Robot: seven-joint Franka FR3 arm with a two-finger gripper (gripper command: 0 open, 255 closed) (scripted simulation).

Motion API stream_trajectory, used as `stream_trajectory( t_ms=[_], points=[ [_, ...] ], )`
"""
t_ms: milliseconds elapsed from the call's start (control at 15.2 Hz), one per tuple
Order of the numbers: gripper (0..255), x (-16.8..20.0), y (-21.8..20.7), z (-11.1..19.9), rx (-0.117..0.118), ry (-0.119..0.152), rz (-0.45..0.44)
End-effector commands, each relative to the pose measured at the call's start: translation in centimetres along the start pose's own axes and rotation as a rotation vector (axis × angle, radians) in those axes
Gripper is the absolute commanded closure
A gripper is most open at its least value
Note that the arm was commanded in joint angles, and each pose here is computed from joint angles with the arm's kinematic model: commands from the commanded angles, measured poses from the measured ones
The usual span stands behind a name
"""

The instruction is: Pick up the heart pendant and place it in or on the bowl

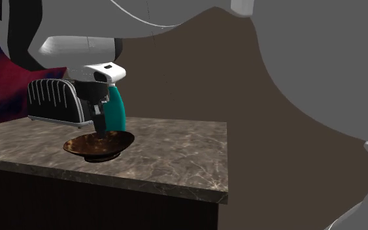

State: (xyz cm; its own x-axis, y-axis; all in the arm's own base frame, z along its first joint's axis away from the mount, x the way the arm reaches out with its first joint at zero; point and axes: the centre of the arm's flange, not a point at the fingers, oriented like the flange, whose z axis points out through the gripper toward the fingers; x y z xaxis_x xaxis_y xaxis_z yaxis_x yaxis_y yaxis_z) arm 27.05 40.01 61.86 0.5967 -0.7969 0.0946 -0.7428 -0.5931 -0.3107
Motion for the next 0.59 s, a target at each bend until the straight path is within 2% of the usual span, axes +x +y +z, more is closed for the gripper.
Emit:
stream_trajectory(
  t_ms=[0, 66, 396, 528],
  points=[
    [255, 0.0, 0.0, 0.0, 0.000, 0.000, 0.000],
    [0, 0.0, 0.0, 0.0, 0.000, 0.000, 0.000],
    [0, 0.0, 0.0, 0.0, 0.000, 0.000, 0.000],
    [0, 0.0, 0.0, -2.6, 0.000, 0.000, 0.000]
  ],
)
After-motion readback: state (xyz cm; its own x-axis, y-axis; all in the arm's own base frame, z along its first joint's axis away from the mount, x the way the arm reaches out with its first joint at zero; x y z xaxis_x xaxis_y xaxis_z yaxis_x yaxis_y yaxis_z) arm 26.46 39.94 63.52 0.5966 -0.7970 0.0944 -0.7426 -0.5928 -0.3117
